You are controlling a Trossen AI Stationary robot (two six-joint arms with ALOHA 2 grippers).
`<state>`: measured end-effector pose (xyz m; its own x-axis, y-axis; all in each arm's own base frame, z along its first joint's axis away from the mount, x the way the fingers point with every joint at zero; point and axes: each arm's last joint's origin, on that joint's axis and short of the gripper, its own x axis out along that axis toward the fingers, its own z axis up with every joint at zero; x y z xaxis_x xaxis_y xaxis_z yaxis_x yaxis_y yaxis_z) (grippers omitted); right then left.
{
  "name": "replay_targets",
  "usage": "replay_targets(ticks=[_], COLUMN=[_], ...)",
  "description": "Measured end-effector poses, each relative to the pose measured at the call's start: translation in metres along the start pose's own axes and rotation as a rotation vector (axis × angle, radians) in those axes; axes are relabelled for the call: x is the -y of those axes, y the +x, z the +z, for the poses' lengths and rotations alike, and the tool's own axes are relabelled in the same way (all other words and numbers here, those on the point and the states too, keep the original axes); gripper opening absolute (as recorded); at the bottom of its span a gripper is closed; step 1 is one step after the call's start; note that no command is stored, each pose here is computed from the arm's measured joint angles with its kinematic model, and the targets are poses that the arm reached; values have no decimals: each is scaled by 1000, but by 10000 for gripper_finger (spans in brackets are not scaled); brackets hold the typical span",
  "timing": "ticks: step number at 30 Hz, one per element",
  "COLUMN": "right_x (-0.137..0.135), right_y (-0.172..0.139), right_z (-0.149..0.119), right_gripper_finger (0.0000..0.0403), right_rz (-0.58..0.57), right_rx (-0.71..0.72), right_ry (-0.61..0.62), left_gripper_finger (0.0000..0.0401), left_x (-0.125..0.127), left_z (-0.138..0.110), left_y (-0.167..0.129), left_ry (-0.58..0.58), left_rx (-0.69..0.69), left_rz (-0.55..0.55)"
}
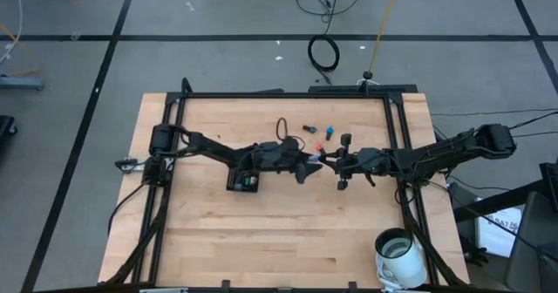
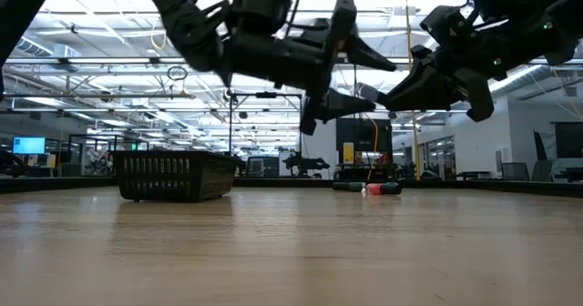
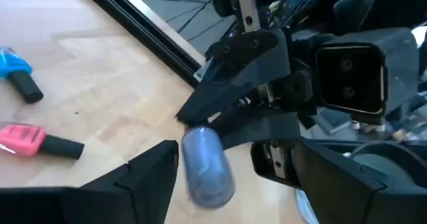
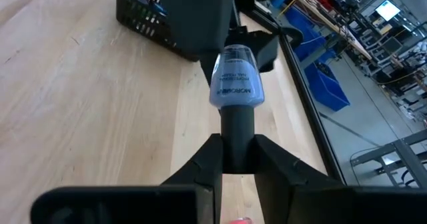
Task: Pick & Place Nail Polish
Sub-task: Put the light blue nail polish into the basket
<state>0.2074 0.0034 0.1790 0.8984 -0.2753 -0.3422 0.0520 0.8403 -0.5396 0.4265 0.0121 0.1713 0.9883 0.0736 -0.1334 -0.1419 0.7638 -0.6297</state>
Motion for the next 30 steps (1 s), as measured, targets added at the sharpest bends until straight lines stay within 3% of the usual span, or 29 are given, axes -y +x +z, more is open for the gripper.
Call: replay_targets(ticks=[7,12,25,30], right_x=[0,0,0,1], right_y=[0,0,0,0], right_z=[0,0,0,0], right_gripper_finger=[47,47,47,64], right_rz=[-3,-1,-8,-25], right_rx=[-1,-1,-4,-5], right_ry=[0,0,-3,41], left_gripper_finger=[269,232,57,56], left_x=[10,10,6,10], left_z=[11,11,10,14], left_y=[11,11,11,8], left_ry=[62,49,62,185], left_rx=[-42,-49,-51,-55], left_rz=[38,50,107,95])
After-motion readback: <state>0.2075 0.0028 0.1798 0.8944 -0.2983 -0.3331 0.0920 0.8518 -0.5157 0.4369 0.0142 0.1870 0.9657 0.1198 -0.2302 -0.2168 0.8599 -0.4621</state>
